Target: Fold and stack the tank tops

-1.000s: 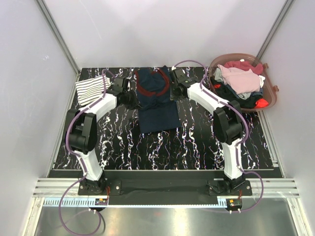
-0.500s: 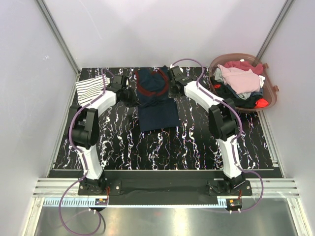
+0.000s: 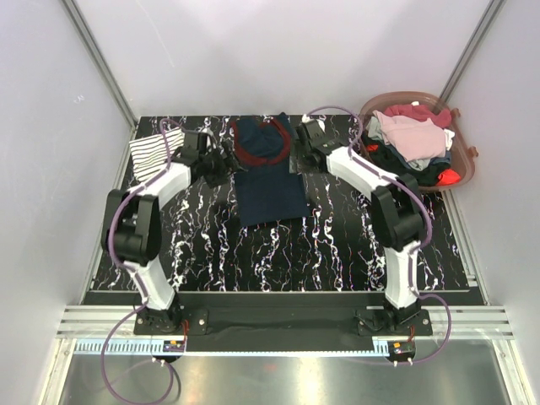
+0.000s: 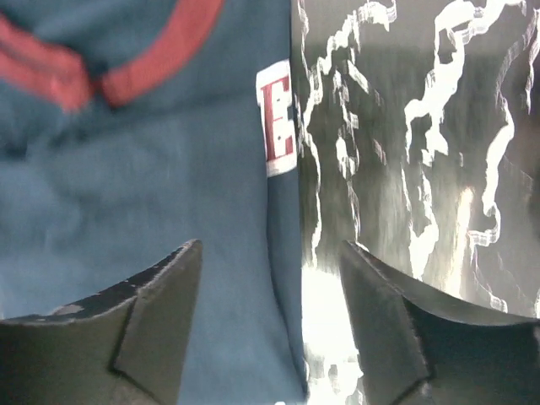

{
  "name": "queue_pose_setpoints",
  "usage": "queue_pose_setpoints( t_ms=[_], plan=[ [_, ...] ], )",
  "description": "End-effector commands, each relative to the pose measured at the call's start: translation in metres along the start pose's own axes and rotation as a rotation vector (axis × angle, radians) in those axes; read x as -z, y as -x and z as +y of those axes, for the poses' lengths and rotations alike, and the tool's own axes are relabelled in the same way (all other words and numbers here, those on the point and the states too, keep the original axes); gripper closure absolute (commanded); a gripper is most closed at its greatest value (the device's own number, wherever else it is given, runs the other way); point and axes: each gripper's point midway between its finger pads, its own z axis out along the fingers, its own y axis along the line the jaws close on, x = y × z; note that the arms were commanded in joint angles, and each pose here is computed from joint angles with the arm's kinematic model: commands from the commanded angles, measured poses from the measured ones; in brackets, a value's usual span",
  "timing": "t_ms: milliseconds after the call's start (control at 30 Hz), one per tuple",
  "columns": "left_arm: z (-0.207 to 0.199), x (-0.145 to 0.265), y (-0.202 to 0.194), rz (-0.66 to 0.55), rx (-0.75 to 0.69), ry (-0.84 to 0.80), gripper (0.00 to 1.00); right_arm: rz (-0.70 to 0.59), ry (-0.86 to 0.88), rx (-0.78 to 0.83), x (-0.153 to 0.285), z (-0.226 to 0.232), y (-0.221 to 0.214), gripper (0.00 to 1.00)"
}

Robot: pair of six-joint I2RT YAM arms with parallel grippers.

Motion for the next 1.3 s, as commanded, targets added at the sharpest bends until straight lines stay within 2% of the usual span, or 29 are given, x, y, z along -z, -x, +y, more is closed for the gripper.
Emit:
queue_pose_setpoints(
  t_ms=[0, 67, 100, 200, 267, 567, 733, 1033, 1167, 1267],
  plan=[
    [-0.017, 0.023, 0.011, -0.100, -0.053, -0.073, 0.18, -0.109, 0.147, -0.050, 0.047, 0.016, 0.027, 0.33],
    [-0.010, 0.017, 0.008, -0.081, -0.060, -0.047, 0.19, -0.088, 0.186, -0.044, 0.050, 0.018, 0.018, 0.37],
    [-0.008, 0.014, 0.007, -0.068, -0.069, -0.040, 0.21, -0.078, 0.197, -0.048, 0.048, 0.017, 0.015, 0.44],
    [-0.007, 0.004, 0.011, -0.064, -0.075, -0.036, 0.24, -0.032, 0.245, -0.054, 0.035, 0.019, 0.015, 0.51],
    [0.001, -0.003, 0.016, -0.077, -0.078, 0.003, 0.26, 0.018, 0.273, -0.057, 0.019, 0.021, 0.009, 0.52],
    [0.011, -0.027, 0.026, -0.069, -0.113, 0.043, 0.36, 0.080, 0.284, -0.087, -0.027, 0.022, 0.015, 0.56],
    [0.011, -0.036, 0.031, -0.067, -0.118, 0.045, 0.44, 0.083, 0.274, -0.085, -0.038, 0.023, 0.018, 0.60],
    [0.017, -0.047, 0.031, -0.046, -0.116, 0.066, 0.46, 0.113, 0.257, -0.084, -0.053, 0.019, 0.008, 0.62],
    [0.018, -0.049, 0.031, -0.040, -0.121, 0.064, 0.51, 0.127, 0.230, -0.079, -0.060, 0.015, 0.004, 0.62],
    [0.017, -0.052, 0.032, -0.040, -0.118, 0.063, 0.58, 0.140, 0.229, -0.081, -0.064, 0.015, 0.001, 0.63]
  ],
)
